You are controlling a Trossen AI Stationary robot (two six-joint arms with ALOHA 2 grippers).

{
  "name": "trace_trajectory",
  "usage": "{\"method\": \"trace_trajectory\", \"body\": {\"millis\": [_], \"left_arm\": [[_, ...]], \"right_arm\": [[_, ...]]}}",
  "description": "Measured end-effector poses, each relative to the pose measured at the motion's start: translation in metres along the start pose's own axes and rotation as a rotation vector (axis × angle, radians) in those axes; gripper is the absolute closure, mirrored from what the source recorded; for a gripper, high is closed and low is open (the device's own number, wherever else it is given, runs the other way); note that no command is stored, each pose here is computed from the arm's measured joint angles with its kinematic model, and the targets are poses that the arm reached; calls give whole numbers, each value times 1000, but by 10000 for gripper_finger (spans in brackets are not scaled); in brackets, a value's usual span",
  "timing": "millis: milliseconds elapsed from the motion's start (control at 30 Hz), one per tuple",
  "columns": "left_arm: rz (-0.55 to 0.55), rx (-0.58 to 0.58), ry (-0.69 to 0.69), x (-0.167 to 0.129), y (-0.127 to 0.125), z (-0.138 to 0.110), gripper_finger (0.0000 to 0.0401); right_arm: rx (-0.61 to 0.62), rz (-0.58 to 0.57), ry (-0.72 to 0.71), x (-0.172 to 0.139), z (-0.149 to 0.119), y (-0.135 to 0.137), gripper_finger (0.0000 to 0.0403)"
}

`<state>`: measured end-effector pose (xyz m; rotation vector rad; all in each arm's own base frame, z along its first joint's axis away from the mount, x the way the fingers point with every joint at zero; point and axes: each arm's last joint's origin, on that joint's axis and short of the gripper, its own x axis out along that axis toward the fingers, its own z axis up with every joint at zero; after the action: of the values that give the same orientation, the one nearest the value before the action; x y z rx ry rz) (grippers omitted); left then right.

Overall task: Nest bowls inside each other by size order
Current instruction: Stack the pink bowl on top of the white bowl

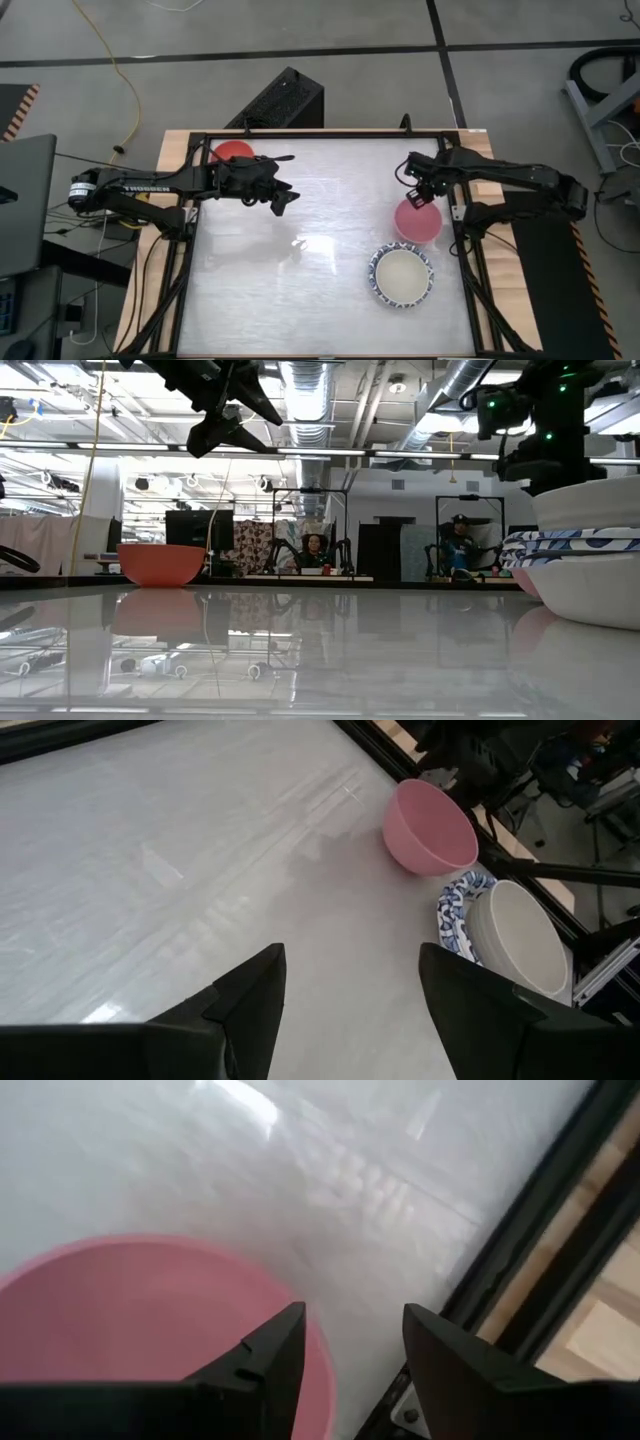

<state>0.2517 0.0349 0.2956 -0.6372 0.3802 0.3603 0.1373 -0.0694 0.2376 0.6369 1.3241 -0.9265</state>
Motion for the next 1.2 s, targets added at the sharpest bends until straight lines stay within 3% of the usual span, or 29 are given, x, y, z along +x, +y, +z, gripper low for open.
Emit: {"method": "trace_trajectory", "body": {"millis": [567, 1200], "left_arm": [[1, 1, 3, 0, 0, 0, 182], [14, 4, 19, 0, 1, -2, 182]], "right_arm": [[-156, 4, 107, 18, 11, 13, 212], [-137, -2, 167, 42, -1, 12, 212]]}}
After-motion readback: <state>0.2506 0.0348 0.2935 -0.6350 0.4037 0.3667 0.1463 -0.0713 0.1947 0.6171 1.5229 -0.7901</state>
